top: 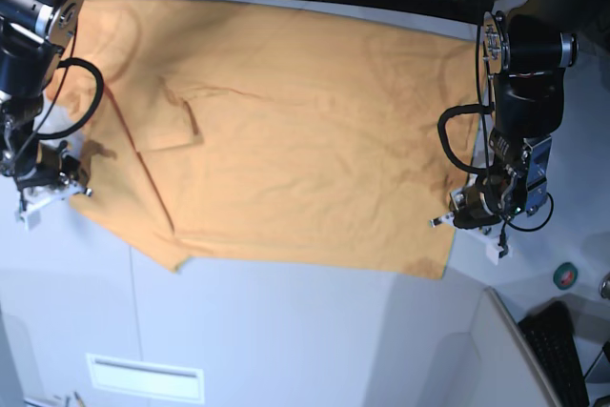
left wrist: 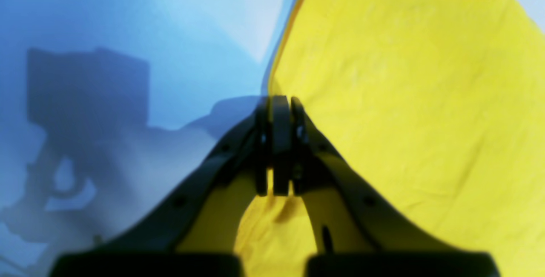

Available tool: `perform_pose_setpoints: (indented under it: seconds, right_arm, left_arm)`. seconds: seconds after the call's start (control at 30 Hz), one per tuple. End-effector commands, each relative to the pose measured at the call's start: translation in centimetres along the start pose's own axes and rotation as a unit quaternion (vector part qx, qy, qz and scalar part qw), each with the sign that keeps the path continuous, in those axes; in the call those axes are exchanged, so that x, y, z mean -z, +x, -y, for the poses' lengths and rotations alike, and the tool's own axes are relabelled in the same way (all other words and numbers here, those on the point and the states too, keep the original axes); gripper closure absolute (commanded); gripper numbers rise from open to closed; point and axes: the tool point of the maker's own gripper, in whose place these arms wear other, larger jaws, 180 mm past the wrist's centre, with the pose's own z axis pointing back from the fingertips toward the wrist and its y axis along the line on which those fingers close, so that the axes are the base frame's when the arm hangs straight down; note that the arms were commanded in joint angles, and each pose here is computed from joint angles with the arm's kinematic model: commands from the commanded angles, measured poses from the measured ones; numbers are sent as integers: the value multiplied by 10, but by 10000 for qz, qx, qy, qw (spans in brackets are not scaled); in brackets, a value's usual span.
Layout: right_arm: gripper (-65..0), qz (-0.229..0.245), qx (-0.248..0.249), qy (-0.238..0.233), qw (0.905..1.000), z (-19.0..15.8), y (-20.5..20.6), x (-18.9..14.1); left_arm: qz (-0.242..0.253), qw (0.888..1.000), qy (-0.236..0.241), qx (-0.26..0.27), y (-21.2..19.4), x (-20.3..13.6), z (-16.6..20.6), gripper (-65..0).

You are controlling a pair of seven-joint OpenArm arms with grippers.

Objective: Layout the t-shirt on the table in an organized manner, then fold the t-shirt properly

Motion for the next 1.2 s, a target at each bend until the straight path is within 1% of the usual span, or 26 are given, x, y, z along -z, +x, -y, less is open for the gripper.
perform_pose_setpoints:
  seconds: [0.0,0.07,0.27,0.43,0.5,0.6,0.73,0.83,1.0,1.17]
  right_arm:
    - [0,322,-66,39,9995,-1,26,-7]
    - [0,322,-66,39,9995,-1,26,-7]
    - [0,325,-68,32,9994,0,27,-8]
    - [0,322,-66,39,9995,-1,26,-7]
    - [0,322,-66,39,9995,-1,26,-7]
    - [0,325,-68,32,9994,0,27,-8]
    - [0,325,-68,32,9994,0,27,-8]
    - [0,322,-66,39,9995,-1,26,-7]
    - [0,316,-62,52,9995,-2,25,-7]
    - [0,319,-64,45,9995,-2,26,-7]
  left_arm:
    - [-19,10000,-42,24,8,-3,3,0]
    - [189,9997,-59,117,21,-10,4,0]
    - [310,9980,-201,513,30,-38,18,0]
    - [320,9954,-268,867,18,-61,27,0]
    - [298,9961,-206,809,10,-70,17,0]
    - [205,9974,-110,676,-4,-86,3,0]
    - [89,9971,-9,753,-22,-104,-6,0]
    - [-144,9972,99,724,-43,-114,-17,0]
    - [-656,9952,199,700,-81,-117,-30,0]
    - [-815,9937,280,719,-96,-120,-39,-3]
